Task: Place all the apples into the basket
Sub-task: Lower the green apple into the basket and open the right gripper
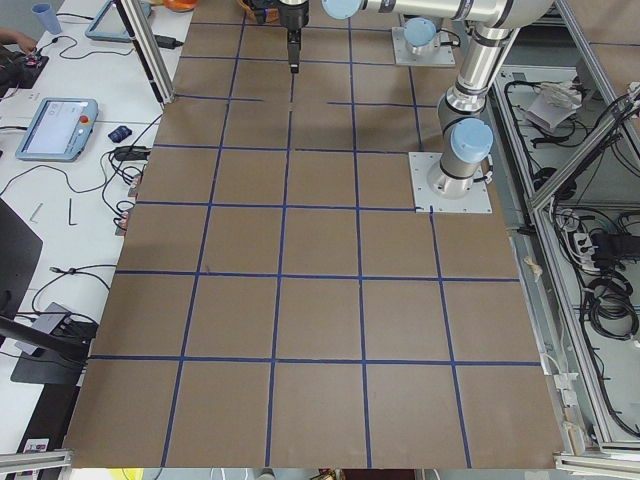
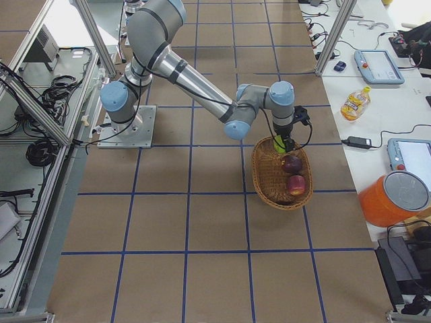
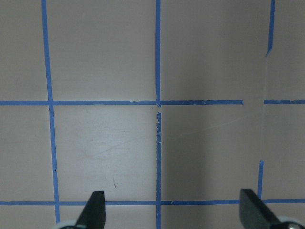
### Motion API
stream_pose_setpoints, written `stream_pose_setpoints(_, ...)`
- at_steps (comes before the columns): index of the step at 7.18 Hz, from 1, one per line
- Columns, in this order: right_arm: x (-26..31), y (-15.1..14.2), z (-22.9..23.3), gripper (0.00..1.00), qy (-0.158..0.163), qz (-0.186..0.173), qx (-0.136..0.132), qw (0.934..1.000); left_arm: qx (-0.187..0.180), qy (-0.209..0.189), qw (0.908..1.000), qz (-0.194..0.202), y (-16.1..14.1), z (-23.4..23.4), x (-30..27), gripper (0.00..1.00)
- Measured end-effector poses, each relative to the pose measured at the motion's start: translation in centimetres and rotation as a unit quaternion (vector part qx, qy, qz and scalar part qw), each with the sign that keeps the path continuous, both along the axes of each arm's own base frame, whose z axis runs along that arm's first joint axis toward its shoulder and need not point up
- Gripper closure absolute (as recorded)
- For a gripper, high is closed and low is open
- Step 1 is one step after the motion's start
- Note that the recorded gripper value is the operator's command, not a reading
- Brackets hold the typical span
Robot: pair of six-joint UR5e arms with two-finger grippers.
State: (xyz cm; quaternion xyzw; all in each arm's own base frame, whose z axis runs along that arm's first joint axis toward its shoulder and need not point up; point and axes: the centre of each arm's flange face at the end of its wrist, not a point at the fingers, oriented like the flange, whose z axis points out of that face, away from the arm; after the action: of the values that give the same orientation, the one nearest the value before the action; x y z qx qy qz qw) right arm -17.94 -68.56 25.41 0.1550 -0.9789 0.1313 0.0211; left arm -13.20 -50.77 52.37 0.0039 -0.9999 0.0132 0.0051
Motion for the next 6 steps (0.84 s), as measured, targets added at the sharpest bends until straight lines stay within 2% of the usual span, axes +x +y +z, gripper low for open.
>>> stream_pose_setpoints(4, -0.5, -0.5, -1.3, 0.51, -0.017, 0.009, -0.001, 0.9998, 0.001, -0.001, 0.9999, -0.011, -0.2, -0.4, -0.5, 0.0)
stream_pose_setpoints(5, -0.6, -0.4, -1.5, 0.42, -0.018, 0.009, 0.001, 0.9998, 0.001, -0.004, 0.9999, -0.012, -0.1, -0.3, -0.4, 0.0)
stream_pose_setpoints(6, -0.9, -0.3, -1.6, 0.0, -0.016, 0.013, 0.001, 0.9998, -0.001, -0.007, 0.9999, -0.012, 0.1, 0.0, -0.3, 0.0)
